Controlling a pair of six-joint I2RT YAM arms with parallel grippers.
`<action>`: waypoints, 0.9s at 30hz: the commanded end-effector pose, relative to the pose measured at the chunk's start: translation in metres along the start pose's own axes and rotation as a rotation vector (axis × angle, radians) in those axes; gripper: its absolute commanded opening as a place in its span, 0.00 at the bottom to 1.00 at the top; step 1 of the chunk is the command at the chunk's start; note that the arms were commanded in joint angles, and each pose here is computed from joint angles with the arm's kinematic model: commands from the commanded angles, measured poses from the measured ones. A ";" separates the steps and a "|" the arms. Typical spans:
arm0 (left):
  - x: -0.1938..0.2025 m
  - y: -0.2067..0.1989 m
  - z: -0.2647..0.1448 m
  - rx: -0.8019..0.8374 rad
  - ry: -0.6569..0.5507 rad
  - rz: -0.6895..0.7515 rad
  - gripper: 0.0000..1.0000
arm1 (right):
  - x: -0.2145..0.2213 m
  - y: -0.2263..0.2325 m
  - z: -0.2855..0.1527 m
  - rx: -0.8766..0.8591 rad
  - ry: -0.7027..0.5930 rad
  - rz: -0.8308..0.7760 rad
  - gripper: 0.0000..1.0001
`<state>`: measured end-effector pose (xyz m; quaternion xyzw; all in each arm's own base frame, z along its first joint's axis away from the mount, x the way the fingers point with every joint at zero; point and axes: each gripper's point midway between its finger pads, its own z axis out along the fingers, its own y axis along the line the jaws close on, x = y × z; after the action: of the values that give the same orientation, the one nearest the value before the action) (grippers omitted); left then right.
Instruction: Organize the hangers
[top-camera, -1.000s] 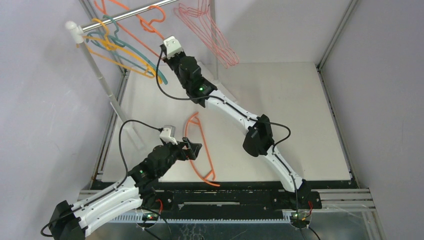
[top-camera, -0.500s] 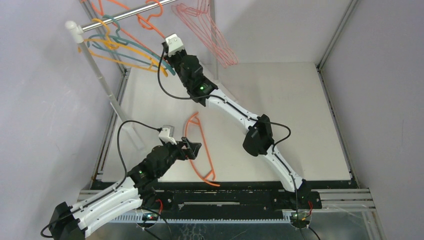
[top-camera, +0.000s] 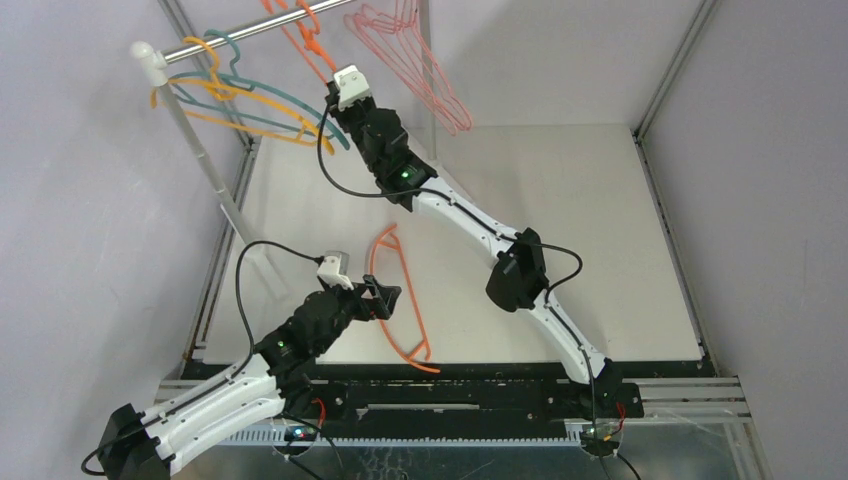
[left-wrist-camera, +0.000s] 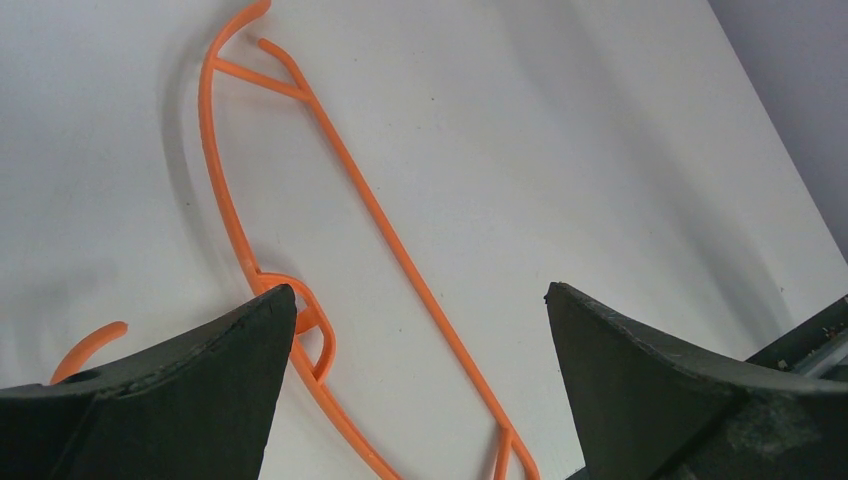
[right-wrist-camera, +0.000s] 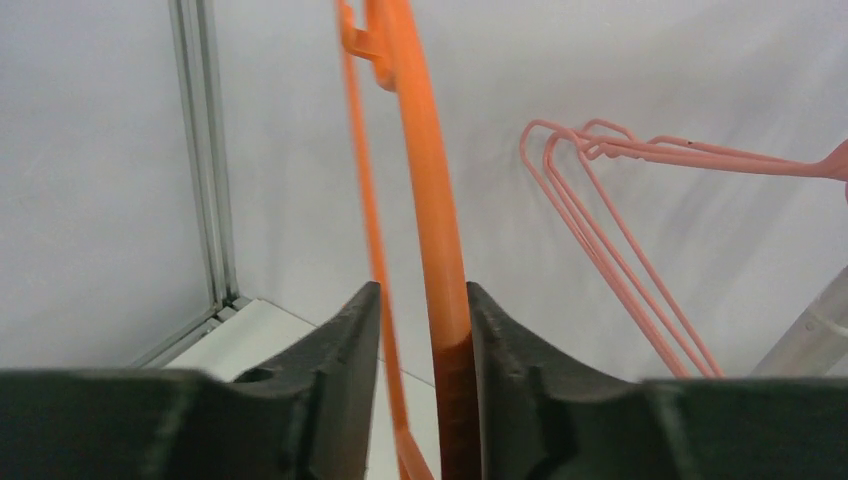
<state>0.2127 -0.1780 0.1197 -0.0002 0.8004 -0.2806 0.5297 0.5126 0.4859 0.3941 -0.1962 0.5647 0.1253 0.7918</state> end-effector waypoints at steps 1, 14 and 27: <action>-0.029 -0.015 0.001 0.031 -0.073 -0.013 0.99 | -0.043 0.006 -0.007 0.009 -0.090 -0.017 0.46; -0.024 -0.012 0.004 0.009 -0.050 0.001 0.99 | -0.051 -0.008 -0.055 0.155 -0.032 -0.055 1.00; -0.014 0.014 0.002 -0.133 -0.001 0.022 0.99 | -0.045 -0.021 -0.173 0.121 0.143 -0.058 1.00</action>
<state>0.2165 -0.1676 0.1054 -0.0079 0.8241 -0.2334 0.5161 0.3835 0.4205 0.3759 -0.2125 0.6093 0.0307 0.7633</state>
